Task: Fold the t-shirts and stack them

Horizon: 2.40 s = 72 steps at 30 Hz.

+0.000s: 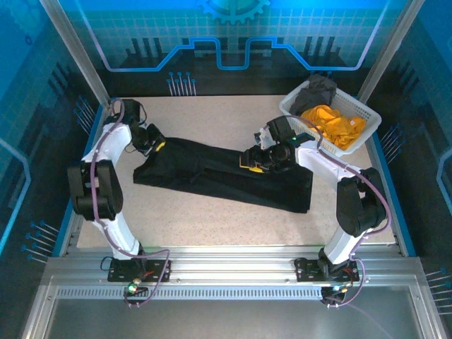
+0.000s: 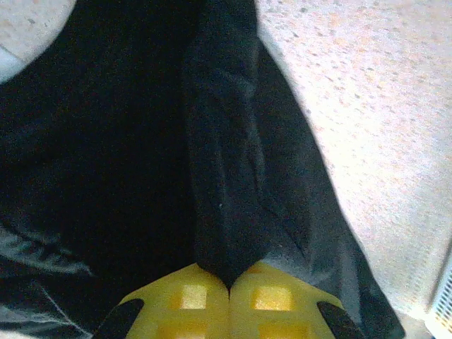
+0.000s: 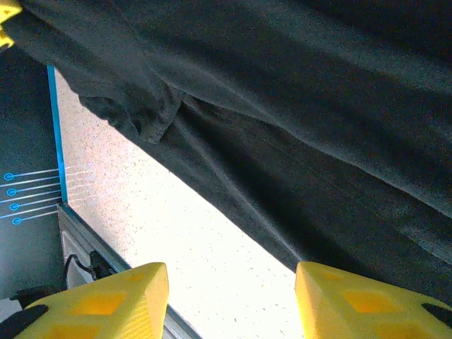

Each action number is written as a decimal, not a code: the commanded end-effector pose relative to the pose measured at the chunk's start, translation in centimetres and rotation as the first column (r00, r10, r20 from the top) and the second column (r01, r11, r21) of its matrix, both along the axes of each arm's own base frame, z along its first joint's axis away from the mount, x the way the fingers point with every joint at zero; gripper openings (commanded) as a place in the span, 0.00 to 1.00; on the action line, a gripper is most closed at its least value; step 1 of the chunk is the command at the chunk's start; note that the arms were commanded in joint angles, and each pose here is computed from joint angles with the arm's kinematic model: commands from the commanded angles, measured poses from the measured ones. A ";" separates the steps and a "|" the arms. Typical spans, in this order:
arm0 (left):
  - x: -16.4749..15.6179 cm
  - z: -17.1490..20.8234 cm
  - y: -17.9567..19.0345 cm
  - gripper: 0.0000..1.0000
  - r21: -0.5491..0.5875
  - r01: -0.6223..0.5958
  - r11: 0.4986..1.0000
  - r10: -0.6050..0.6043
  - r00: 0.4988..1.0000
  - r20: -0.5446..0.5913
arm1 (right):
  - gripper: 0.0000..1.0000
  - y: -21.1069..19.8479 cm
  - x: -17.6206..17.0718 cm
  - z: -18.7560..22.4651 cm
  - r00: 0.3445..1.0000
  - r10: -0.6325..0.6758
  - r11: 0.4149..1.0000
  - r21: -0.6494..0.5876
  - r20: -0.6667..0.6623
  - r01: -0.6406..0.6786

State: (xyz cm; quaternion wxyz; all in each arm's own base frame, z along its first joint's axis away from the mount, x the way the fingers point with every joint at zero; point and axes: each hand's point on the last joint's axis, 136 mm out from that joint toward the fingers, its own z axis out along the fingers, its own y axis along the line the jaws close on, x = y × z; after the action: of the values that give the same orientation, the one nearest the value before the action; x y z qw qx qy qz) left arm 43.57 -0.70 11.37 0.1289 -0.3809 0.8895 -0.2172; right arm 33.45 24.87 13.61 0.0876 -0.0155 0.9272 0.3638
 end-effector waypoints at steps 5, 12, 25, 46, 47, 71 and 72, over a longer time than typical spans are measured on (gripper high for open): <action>1.7 -4.4 3.1 0.00 0.120 0.010 0.993 0.003 0.994 -0.108 | 0.52 -0.9 -1.2 0.0 1.000 -0.004 1.000 -0.017 -0.011 0.004; 2.6 -7.2 4.7 0.07 0.175 -0.029 0.984 0.064 0.978 -0.199 | 0.52 -1.8 -2.0 0.0 1.000 -0.010 0.999 -0.037 -0.014 0.010; 3.7 -2.7 6.1 0.53 0.112 -0.114 0.987 0.108 0.992 0.062 | 0.52 -2.6 -2.1 -0.5 0.999 -0.038 0.998 -0.040 -0.020 0.037; 2.3 -7.0 4.5 0.00 0.086 -0.034 0.996 0.039 0.998 -0.052 | 0.52 -4.4 -1.7 -1.1 0.996 -0.085 0.993 -0.084 -0.026 0.082; 1.5 -7.1 5.0 0.00 0.111 -0.048 0.993 0.057 0.995 -0.082 | 0.52 -4.6 -1.5 -1.1 0.996 -0.091 0.992 -0.090 -0.022 0.089; -6.5 -1.3 5.4 0.39 0.289 -0.276 0.917 0.311 0.947 -0.080 | 0.43 -17.8 3.6 -6.4 0.968 -0.252 0.794 -0.568 0.016 0.216; -7.0 -1.7 3.6 0.37 0.245 -0.271 0.931 0.302 0.949 -0.095 | 0.41 -17.9 3.8 -6.9 0.969 -0.248 0.783 -0.587 0.008 0.206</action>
State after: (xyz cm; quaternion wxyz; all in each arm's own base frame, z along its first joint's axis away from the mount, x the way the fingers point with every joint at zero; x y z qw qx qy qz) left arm 38.11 5.82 9.03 0.1502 -0.4862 0.8594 -0.0489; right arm 37.37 8.56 7.67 0.1089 0.0917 0.9844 0.1036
